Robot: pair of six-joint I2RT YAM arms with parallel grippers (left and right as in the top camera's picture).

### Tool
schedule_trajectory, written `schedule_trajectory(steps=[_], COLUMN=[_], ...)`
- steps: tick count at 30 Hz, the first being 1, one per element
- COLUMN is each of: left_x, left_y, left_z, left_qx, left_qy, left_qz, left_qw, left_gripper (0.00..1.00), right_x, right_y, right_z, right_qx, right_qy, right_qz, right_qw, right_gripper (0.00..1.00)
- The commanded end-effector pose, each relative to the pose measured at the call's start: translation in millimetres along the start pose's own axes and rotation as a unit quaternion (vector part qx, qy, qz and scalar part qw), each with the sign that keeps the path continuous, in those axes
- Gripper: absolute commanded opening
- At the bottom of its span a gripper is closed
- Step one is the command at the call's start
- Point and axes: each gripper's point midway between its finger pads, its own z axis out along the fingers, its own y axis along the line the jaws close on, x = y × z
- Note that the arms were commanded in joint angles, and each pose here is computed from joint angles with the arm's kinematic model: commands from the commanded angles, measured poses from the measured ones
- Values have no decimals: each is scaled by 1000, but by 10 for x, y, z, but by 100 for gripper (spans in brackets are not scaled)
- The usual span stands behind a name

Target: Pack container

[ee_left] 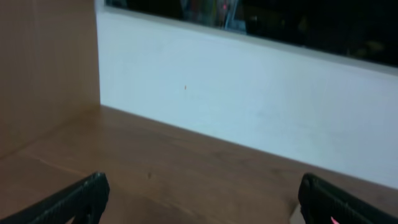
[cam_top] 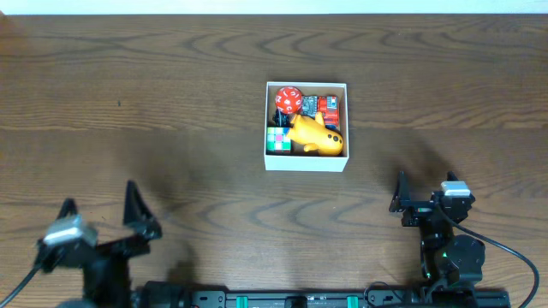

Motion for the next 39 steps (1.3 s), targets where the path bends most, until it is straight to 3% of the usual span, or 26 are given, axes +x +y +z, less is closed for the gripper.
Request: schedule_trajectory(steps=[1,10,23,39], left_x=[319,1023,1606,1709], left_y=[-3,101,195,235], left_z=[196,556,657,684], left_qx=[0,-19,-22,-27], left_qy=[19,43,58,52], left_qz=[-1,-6,-5,-11], left_qw=[1000,999,998,998], left_gripper=[98,98,98,98], right_x=[18,18,18,18], right_y=[2,2,2,2], right_z=[2,2,2,2], right_qx=[-2,-2,-2,-2], right_qy=[0,0,0,0], right_qz=[-6,-6,-6,-6], right_qw=[1000,1000,1000,1000], right_gripper=[99,99,99,99])
